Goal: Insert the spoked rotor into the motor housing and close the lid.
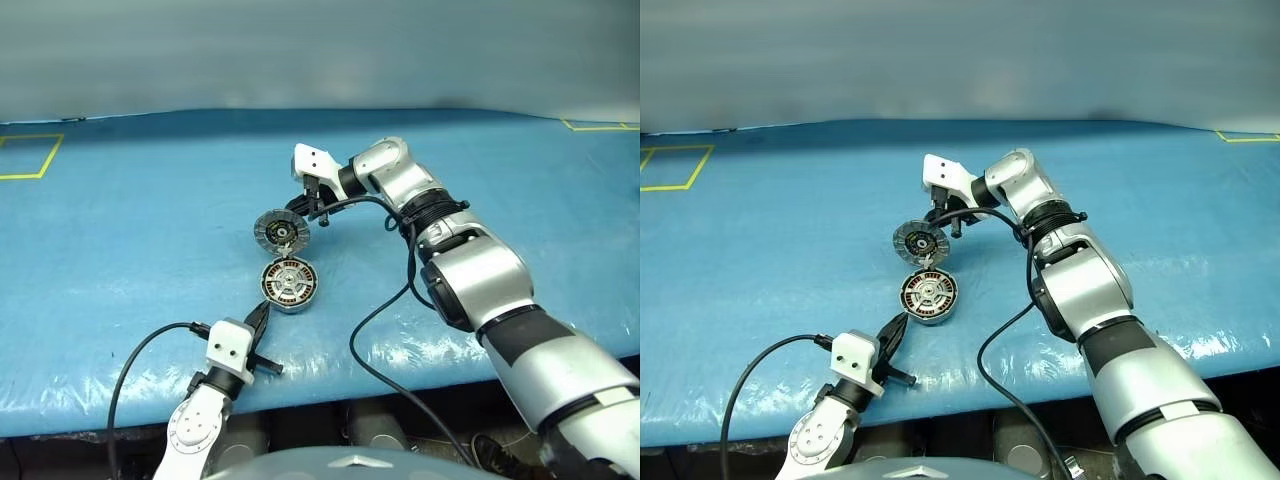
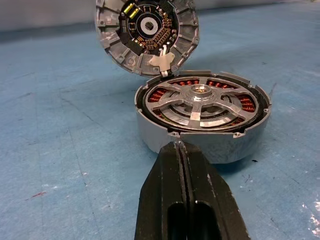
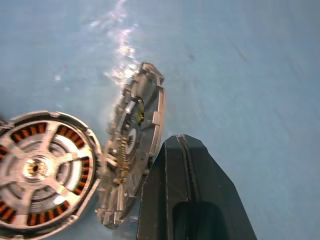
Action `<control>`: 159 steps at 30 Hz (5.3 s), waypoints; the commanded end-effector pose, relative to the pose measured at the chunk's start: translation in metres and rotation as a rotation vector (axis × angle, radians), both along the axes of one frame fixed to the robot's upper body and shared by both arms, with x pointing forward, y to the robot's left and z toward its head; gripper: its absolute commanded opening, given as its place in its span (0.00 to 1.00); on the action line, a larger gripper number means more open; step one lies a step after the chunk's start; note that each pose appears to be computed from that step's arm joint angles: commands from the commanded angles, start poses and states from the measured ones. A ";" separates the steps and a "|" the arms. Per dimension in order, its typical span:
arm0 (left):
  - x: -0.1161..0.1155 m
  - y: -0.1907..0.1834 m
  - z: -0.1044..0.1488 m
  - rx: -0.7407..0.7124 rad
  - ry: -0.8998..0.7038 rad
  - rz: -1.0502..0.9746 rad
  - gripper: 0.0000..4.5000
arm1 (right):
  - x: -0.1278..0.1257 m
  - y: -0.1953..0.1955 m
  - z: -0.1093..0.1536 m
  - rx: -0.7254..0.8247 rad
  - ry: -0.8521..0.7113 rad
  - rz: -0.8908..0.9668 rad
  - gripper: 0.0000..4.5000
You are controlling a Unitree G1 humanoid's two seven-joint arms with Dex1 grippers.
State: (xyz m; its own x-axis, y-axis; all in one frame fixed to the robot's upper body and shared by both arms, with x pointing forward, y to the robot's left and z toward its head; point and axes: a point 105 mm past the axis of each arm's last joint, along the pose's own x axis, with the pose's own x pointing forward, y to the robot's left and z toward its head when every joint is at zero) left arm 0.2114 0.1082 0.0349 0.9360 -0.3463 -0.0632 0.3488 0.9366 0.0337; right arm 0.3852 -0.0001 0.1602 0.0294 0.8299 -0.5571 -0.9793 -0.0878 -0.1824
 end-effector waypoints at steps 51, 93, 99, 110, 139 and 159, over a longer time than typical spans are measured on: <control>-0.003 0.009 0.007 -0.050 -0.004 -0.118 0.00 | -0.101 0.005 -0.080 0.371 -0.061 -0.669 1.00; -0.007 -0.001 -0.001 -0.091 0.033 -0.148 0.00 | -0.100 -0.003 -0.084 0.316 0.040 -0.628 0.67; -0.007 -0.001 -0.002 -0.088 0.036 -0.153 0.00 | -0.108 0.001 -0.095 0.312 0.050 -0.613 0.67; -0.006 -0.002 -0.002 -0.088 0.037 -0.158 0.00 | -0.099 -0.005 -0.095 0.282 0.058 -0.605 0.67; -0.004 -0.004 -0.002 -0.074 0.043 -0.167 0.00 | -0.079 -0.014 -0.087 0.243 -0.104 -0.501 0.67; -0.004 -0.003 -0.004 -0.067 0.054 -0.175 0.00 | -0.083 -0.009 -0.081 0.334 0.037 -0.501 0.67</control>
State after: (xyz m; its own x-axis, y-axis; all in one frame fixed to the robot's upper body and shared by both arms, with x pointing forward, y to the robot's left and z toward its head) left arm 0.2074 0.1074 0.0266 0.8601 -0.5002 -0.1000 0.4971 0.8659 -0.0561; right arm 0.3024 -0.0101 0.0768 0.4400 0.8494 -0.2916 -0.8956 0.4387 -0.0735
